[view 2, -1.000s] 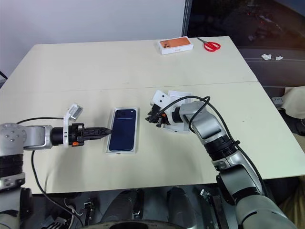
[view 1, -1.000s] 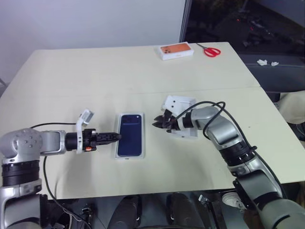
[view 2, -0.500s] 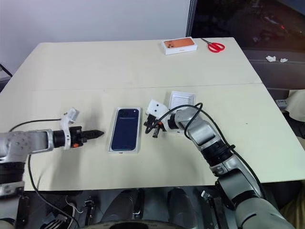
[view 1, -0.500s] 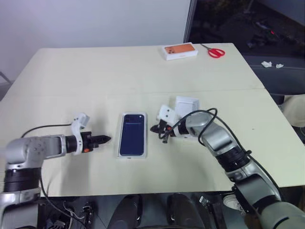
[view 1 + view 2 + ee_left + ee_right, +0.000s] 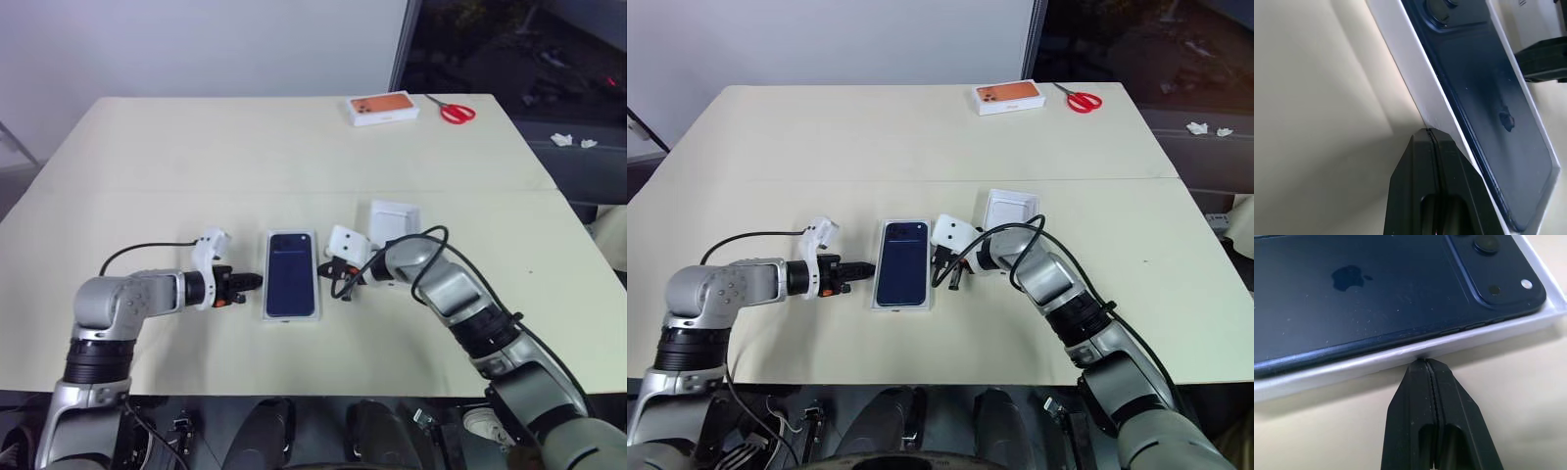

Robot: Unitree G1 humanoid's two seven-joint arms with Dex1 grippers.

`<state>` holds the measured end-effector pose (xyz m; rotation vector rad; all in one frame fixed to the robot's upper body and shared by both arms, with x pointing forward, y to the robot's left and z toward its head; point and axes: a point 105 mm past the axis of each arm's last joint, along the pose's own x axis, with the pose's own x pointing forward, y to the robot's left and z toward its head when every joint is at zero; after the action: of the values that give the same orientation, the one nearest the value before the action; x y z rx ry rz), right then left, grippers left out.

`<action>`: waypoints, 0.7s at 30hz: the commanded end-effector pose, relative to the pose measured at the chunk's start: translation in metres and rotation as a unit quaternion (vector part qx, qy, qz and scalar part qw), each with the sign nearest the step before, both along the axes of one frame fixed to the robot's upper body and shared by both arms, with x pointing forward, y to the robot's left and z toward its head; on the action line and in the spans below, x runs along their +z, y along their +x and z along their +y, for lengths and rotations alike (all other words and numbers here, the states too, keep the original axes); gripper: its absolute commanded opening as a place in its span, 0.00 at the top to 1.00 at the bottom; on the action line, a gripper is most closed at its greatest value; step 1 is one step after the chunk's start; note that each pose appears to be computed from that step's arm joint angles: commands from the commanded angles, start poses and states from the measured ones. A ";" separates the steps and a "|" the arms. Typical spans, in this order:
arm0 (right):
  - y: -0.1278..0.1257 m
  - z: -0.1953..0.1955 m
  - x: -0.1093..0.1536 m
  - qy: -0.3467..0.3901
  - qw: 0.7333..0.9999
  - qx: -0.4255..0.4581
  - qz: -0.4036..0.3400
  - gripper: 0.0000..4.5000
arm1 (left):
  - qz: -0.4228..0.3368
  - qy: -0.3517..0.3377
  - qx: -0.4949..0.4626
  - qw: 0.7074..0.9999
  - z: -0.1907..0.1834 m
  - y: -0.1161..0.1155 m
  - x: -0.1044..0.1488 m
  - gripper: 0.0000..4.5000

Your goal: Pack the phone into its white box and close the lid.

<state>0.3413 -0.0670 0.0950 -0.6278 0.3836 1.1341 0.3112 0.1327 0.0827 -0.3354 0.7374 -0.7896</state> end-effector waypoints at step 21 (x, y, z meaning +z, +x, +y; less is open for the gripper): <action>-0.012 -0.083 -0.007 -0.043 0.994 -0.102 0.006 1.00 | -0.007 -0.026 -0.145 0.989 -0.113 0.021 -0.012 0.99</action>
<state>0.3351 -0.1525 0.0962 -0.6476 0.4668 0.9035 0.3506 0.0448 0.0825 -0.2753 0.6974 -0.9931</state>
